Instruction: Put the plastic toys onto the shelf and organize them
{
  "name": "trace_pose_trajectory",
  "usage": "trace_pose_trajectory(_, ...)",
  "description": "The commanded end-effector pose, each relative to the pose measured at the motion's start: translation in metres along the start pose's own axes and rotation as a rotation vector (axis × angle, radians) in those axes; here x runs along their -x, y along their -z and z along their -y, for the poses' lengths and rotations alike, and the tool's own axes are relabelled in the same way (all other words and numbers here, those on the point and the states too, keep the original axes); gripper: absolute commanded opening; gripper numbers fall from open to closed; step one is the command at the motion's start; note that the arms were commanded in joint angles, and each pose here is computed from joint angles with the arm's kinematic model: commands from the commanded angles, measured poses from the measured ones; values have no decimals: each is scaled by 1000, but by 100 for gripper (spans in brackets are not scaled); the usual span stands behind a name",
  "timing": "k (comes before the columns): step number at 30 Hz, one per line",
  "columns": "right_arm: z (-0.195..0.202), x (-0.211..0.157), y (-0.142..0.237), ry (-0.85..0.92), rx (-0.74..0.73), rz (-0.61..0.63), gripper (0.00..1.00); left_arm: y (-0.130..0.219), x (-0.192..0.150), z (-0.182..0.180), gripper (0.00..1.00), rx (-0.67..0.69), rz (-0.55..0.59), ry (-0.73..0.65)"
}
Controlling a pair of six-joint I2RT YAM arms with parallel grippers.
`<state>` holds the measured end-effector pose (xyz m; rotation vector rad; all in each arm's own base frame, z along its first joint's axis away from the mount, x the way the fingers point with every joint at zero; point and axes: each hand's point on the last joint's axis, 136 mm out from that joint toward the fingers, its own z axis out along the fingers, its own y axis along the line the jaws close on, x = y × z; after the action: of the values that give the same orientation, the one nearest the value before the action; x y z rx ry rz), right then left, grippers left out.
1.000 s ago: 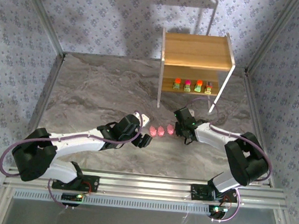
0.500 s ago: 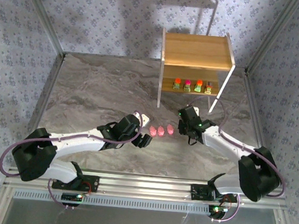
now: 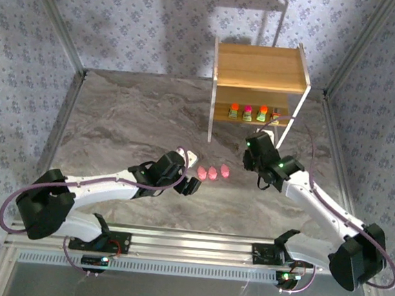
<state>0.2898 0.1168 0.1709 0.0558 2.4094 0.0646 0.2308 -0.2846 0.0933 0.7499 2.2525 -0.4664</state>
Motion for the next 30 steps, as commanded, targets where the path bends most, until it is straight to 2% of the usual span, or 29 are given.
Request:
trace_pose_trajectory(1, 12, 16, 25, 28, -37, 30, 32, 1, 11, 5, 88, -8, 19, -15)
trace_pose_trajectory(9, 16, 49, 60, 48, -41, 101, 32, 6, 13, 7, 88, -25, 38, -12)
trace_pose_trajectory(15, 19, 63, 73, 53, -50, 127, 32, 12, 16, 10, 88, -47, 69, -9)
trace_pose_trajectory(16, 17, 74, 83, 45, -39, 156, 32, 13, 17, 10, 88, -49, 78, -9)
trace_pose_trajectory(30, 22, 132, 113, 65, -67, 237, 32, 28, 24, 15, 88, -93, 142, -8)
